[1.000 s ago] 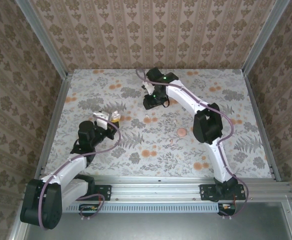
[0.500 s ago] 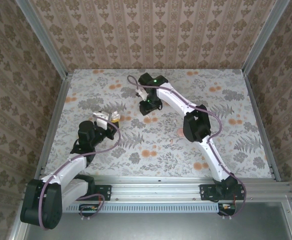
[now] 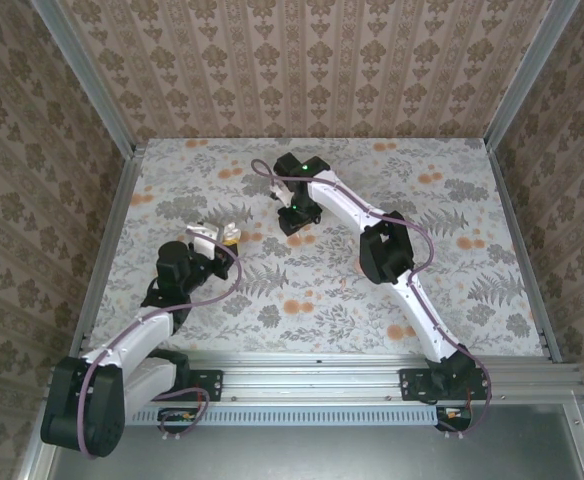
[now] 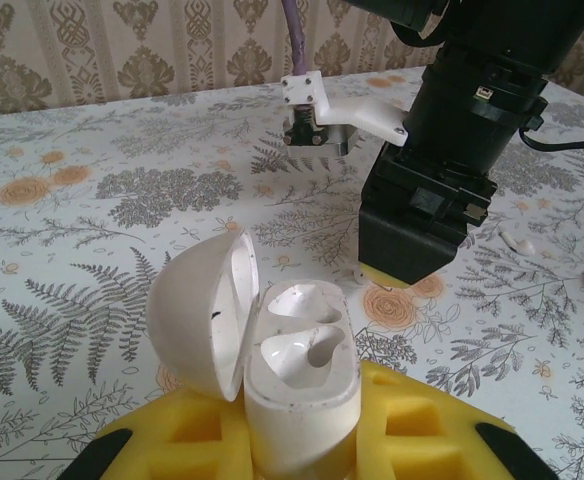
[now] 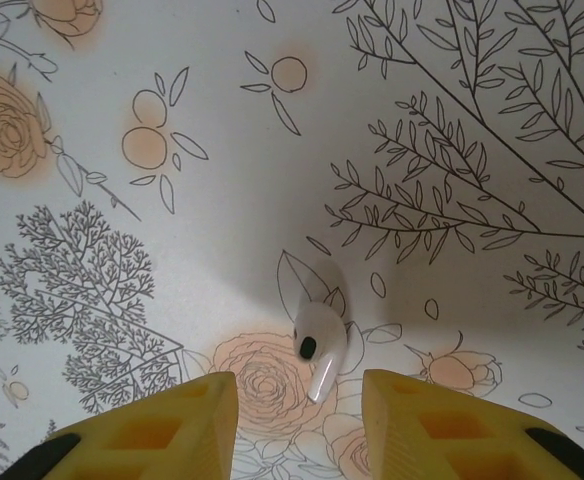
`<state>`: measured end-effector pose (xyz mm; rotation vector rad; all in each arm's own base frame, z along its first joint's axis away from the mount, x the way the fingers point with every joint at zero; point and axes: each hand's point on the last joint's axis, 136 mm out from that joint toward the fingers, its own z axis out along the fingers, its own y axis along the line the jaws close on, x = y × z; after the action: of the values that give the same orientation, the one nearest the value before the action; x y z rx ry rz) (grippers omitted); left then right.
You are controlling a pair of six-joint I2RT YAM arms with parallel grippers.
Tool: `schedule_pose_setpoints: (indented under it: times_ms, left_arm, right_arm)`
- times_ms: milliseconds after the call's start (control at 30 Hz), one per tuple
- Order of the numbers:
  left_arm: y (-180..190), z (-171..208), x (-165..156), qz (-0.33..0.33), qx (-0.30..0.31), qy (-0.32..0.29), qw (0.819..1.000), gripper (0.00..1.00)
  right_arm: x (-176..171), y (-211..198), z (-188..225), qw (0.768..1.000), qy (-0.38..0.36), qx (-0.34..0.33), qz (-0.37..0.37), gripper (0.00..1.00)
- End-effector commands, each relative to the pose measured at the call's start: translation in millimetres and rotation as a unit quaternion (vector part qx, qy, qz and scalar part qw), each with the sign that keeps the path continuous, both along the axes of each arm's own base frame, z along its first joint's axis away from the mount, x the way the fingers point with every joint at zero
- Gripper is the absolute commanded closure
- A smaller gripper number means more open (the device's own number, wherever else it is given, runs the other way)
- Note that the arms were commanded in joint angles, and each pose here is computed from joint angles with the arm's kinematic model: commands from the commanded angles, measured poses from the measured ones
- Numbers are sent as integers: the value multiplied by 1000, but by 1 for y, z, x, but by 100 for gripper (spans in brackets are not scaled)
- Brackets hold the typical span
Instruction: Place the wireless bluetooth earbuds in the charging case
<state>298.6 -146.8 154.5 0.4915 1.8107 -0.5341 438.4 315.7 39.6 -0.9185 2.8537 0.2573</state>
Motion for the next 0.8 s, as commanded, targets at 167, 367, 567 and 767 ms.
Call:
schedule_pose_setpoints:
  times_ms: [167,367,567,767]
  left_arm:
    - [-3,13,6,-7,-4,-13,1000,87]
    - [-3,14,7,-8,-9,-14,1000,87]
    - [-3,13,7,-6,-7,-13,1000,87]
    - [-3,10,7,-7,-5,-11,1000,87]
  right_arm:
    - [8,5,-9,1000,-15,-3,7,63]
    - [11,7,-14,1000,-18,0,8,64]
    - [15,4,-18,1000,-27,-12,8,67]
    - [15,-1,-21,999,-26,-23,7,69]
